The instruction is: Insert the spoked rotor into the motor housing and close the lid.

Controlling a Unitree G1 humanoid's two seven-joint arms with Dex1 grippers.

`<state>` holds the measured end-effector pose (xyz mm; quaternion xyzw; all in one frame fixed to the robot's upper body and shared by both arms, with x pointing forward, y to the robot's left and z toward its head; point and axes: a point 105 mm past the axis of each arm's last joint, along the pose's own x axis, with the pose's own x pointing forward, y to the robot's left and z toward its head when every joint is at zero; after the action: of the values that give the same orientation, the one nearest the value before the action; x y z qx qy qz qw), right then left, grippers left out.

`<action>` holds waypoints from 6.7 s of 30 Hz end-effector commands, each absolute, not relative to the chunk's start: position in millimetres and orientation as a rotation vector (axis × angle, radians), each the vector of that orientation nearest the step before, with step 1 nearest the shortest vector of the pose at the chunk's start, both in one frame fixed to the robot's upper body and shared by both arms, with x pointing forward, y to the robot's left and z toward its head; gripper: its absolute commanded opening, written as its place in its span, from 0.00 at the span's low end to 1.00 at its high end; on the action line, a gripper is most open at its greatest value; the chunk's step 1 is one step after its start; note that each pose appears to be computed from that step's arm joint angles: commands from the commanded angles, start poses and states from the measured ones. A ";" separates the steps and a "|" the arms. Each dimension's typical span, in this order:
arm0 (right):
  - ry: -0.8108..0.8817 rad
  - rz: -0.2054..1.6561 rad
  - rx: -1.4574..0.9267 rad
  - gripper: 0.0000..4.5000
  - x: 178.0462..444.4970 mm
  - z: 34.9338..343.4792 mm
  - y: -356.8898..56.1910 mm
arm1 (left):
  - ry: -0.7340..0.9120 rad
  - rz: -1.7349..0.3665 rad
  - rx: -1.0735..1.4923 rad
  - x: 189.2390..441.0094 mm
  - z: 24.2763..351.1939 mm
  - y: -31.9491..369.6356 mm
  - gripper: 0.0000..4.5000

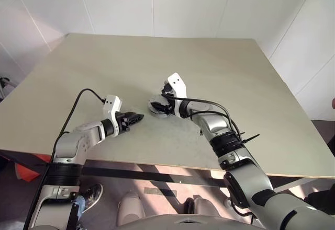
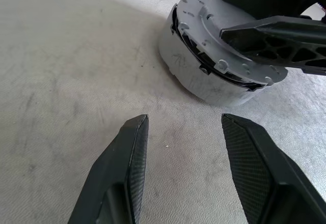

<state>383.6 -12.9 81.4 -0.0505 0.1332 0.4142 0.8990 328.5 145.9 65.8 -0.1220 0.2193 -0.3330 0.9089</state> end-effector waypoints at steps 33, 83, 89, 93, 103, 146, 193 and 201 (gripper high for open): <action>0.278 0.809 -0.016 0.66 398.0 93.4 -10.1 | 0.421 -0.695 -0.236 326.9 73.0 142.8 0.54; 0.225 0.814 -0.040 0.66 397.6 101.6 -4.4 | 0.436 -0.678 -0.252 323.4 65.5 141.6 0.54; 0.221 0.805 -0.058 0.66 398.5 100.1 -3.2 | 0.438 -0.672 -0.253 322.7 64.0 142.3 0.54; 0.219 0.805 -0.078 0.66 398.6 99.2 -5.0 | 0.439 -0.669 -0.254 322.4 63.3 142.6 0.54; 0.203 0.810 -0.080 0.66 398.5 104.2 -13.1 | 0.439 -0.672 -0.252 322.8 63.4 142.2 0.54; 0.248 0.819 -0.064 0.66 394.1 93.0 -15.6 | 0.447 -0.664 -0.255 321.0 60.6 142.6 0.54; 0.240 0.800 -0.028 0.66 397.1 94.9 -16.1 | 0.454 -0.664 -0.264 319.9 58.3 140.3 0.54; 0.221 0.839 0.006 0.66 391.3 103.8 -11.0 | 0.457 -0.662 -0.264 320.1 57.2 140.1 0.54</action>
<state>389.5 -14.5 82.2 -0.0063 0.1427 0.3984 0.9060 317.6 141.9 50.8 -0.1342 0.2340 -0.3175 0.9091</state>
